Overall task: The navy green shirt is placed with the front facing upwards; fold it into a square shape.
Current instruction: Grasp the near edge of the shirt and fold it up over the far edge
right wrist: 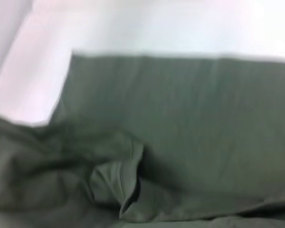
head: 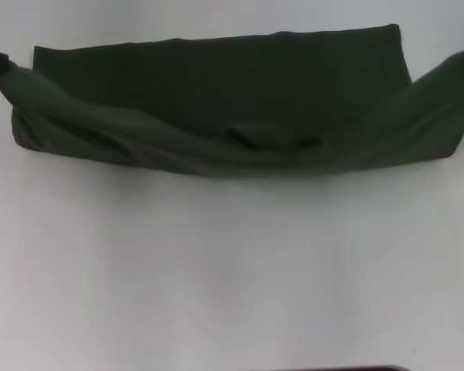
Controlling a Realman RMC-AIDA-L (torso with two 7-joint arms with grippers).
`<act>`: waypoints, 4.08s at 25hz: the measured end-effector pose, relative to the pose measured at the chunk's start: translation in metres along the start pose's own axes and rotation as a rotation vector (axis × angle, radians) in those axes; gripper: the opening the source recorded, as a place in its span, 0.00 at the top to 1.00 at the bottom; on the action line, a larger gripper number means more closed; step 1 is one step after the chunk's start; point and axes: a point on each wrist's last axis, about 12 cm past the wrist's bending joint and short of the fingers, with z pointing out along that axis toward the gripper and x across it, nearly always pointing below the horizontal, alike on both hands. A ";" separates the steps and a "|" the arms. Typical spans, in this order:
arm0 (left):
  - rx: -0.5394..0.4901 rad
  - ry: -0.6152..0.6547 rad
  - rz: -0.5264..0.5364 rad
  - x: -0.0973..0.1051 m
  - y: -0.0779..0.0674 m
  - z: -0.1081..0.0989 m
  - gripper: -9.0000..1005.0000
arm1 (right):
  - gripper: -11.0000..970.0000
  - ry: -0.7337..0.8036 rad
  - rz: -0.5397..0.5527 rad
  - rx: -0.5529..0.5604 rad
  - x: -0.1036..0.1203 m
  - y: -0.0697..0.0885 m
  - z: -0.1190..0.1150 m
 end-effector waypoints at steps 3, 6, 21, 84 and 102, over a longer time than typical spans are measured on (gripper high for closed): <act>0.007 -0.030 0.007 -0.001 -0.002 -0.005 0.96 | 0.96 -0.083 0.023 -0.017 -0.001 -0.004 -0.013; 0.016 -0.043 0.013 -0.001 -0.003 -0.006 0.96 | 0.96 -0.124 0.037 -0.013 -0.002 -0.008 -0.017; 0.019 -0.029 0.009 -0.006 -0.002 0.020 0.96 | 0.96 -0.068 0.097 -0.031 -0.001 -0.020 0.026; -0.338 -0.459 -0.068 -0.075 0.005 0.132 0.90 | 0.96 -0.532 0.099 0.388 -0.049 -0.041 0.125; -0.347 -0.481 -0.064 -0.078 0.007 0.135 0.83 | 0.91 -0.510 0.115 0.371 -0.047 -0.045 0.118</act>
